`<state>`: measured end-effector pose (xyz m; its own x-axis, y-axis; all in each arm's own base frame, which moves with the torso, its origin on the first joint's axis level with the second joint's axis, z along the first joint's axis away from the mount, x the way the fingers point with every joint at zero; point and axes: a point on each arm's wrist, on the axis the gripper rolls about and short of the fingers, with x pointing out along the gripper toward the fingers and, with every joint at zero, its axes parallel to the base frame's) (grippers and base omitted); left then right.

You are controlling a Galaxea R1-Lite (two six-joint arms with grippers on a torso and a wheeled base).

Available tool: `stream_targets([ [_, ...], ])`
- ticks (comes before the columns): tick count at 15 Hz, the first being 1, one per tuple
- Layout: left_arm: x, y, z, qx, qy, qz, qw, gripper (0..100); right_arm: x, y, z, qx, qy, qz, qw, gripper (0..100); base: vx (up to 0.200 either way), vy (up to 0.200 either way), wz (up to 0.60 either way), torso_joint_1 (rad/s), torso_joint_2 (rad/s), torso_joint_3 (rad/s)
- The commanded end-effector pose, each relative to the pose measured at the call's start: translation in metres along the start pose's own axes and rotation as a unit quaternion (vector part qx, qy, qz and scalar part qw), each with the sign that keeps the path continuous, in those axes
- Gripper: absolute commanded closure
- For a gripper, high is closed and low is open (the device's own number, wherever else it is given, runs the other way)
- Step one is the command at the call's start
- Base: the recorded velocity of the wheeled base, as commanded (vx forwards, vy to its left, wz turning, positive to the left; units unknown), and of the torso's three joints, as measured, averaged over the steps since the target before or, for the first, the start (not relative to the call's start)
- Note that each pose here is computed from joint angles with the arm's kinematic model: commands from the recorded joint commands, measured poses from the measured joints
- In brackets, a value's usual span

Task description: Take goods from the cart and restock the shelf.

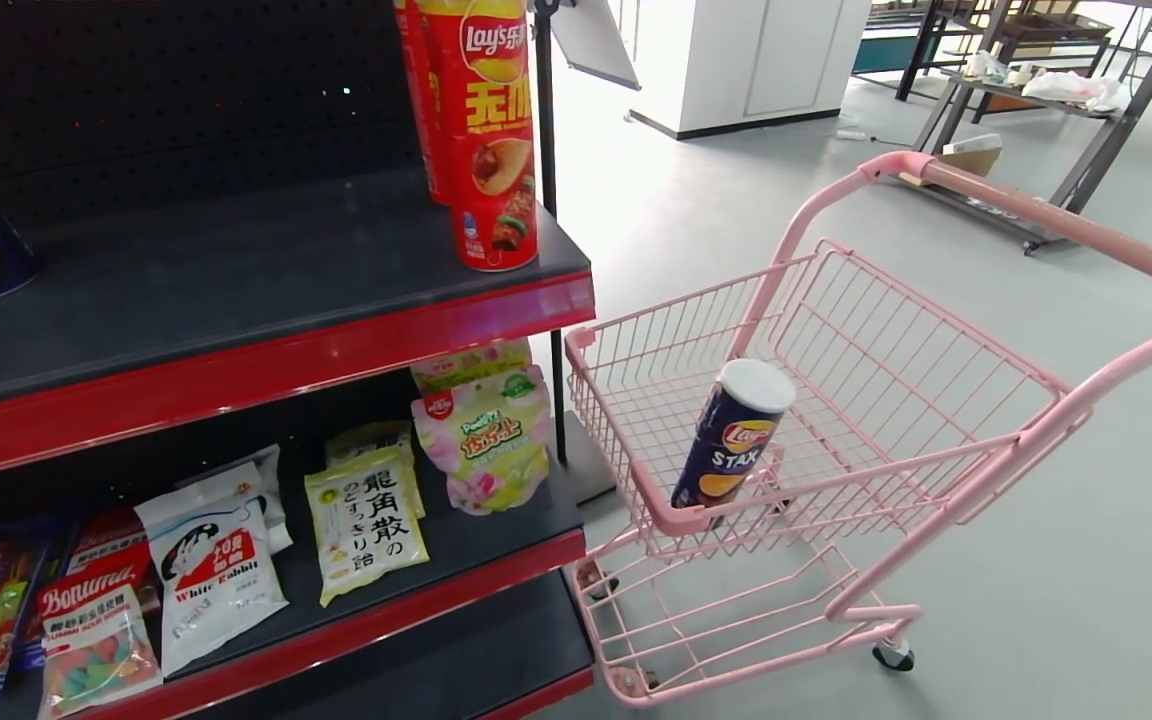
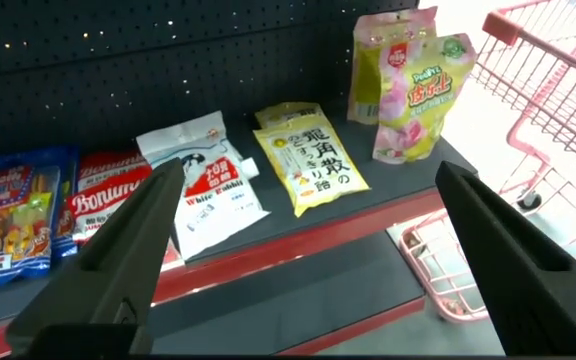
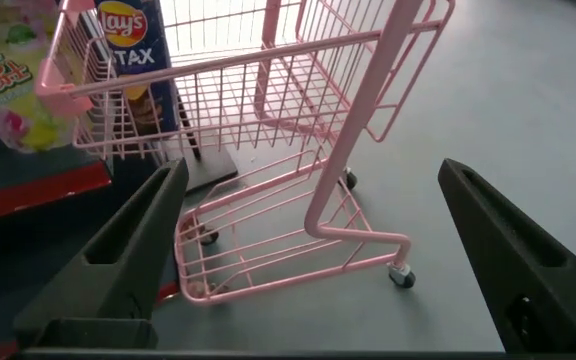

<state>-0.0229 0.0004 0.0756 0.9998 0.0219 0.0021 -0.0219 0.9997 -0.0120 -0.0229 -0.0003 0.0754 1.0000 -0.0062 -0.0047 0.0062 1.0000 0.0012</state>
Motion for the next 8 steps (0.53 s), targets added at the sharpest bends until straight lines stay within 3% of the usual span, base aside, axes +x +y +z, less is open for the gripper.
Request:
stream_targets([
  [1, 0.000, 0.000, 0.000, 0.000, 0.000, 0.000, 1.0000, 0, 0.002, 0.000, 0.001, -0.002, 0.016, 0.005, 1.000, 0, 0.000, 0.000, 0.00, -0.022, 0.08, 0.071],
  [4, 0.000, 0.000, 0.000, 0.000, 0.000, 0.001, 1.0000, 0, 0.001, 0.000, 0.001, -0.002, 0.005, 0.002, 1.000, 0, 0.000, 0.000, 0.00, 0.000, 0.00, 0.000],
  [6, 0.000, 0.000, 0.000, 0.001, 0.000, 0.001, 1.0000, 0, -0.004, 0.000, 0.025, -0.002, -0.022, 0.007, 1.000, 0, 0.000, 0.000, 0.00, 0.000, 0.00, 0.000],
  [7, 0.000, 0.000, 0.000, 0.001, 0.000, 0.001, 1.0000, 0, 0.019, 0.001, 0.111, 0.042, -0.003, 0.009, 0.999, 0, 0.000, 0.000, 0.00, 0.000, 0.00, 0.000],
  [8, 0.000, 0.000, 0.000, 0.000, 0.000, 0.001, 1.0000, 0, 0.038, 0.001, 0.150, 0.095, 0.000, 0.019, 0.995, 0, 0.000, 0.000, 0.00, 0.000, 0.00, 0.000],
])
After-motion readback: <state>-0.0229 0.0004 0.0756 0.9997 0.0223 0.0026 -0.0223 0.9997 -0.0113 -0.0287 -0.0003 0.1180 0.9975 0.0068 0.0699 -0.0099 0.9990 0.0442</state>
